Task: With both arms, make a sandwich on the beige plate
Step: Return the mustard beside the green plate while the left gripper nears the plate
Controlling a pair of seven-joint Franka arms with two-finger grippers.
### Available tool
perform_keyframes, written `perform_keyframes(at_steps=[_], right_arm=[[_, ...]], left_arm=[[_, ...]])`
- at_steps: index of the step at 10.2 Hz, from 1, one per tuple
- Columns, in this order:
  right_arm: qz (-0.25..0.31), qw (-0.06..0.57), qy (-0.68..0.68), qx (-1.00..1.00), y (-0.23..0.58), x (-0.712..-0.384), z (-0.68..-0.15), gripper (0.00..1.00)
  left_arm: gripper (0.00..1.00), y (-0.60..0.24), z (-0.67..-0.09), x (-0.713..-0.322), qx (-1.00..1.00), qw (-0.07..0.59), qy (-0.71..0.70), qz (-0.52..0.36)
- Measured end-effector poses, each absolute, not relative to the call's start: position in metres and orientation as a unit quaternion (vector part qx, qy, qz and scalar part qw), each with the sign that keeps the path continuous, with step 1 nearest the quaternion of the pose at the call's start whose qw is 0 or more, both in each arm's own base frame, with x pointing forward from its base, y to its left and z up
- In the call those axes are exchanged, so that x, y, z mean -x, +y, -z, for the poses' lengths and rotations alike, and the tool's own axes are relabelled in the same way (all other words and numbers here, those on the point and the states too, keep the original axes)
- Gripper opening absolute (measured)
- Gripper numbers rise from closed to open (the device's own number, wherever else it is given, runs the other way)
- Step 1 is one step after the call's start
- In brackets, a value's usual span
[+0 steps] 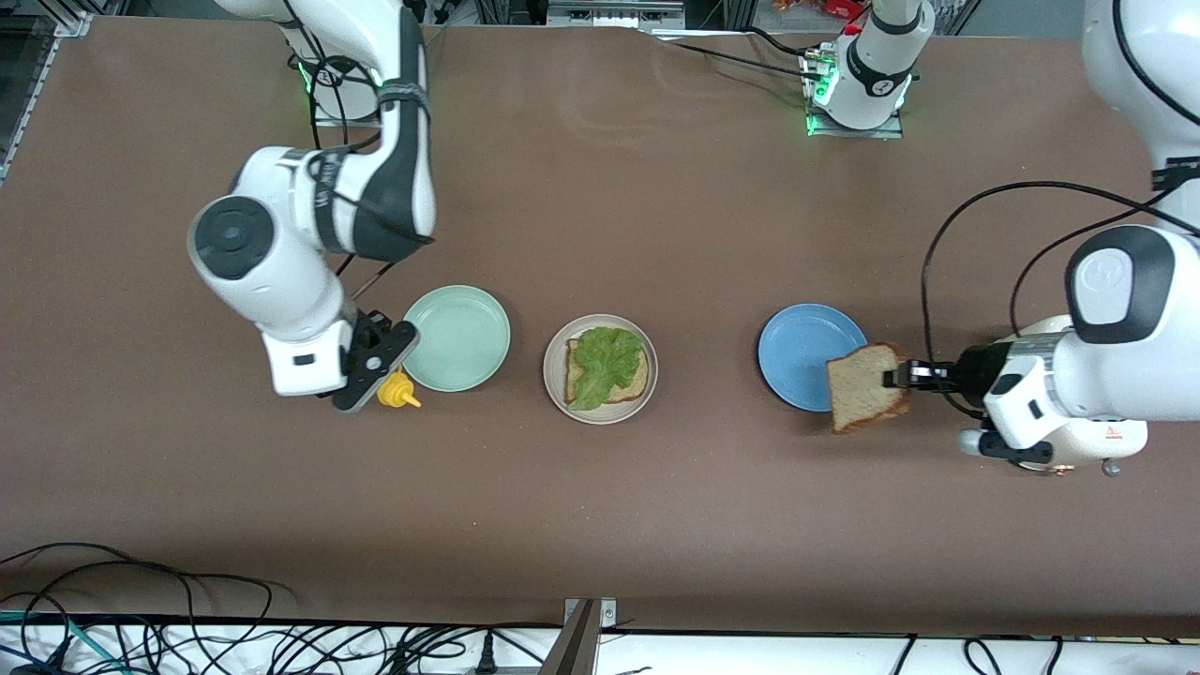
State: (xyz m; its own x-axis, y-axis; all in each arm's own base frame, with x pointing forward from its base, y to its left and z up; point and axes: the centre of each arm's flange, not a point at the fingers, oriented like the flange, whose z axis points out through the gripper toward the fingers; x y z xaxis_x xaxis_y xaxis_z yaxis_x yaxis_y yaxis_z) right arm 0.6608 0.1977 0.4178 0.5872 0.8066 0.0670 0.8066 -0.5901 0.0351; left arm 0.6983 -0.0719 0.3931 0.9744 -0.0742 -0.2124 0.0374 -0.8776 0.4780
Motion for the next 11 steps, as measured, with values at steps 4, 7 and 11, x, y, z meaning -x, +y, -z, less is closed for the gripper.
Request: perform_keyframes(at_steps=[4,7,11], right_arm=[[-0.072,-0.119,0.421,-0.896,0.094,-0.682,-0.408,0.05],[-0.101,-0.180,0.419,-0.884,0.059,-0.683,-0.396,0.05],[-0.172,-0.281,0.428,-0.842,0.014,-0.672,-0.351,0.05]], left_arm=[[0.09,-0.122,-0.359,-0.698,-0.930,0.334,0.009,0.154],[0.09,-0.188,-0.343,-0.690,-0.907,0.381,0.001,0.179],[0.09,-0.257,-0.322,-0.685,-0.915,0.376,-0.012,0.149]])
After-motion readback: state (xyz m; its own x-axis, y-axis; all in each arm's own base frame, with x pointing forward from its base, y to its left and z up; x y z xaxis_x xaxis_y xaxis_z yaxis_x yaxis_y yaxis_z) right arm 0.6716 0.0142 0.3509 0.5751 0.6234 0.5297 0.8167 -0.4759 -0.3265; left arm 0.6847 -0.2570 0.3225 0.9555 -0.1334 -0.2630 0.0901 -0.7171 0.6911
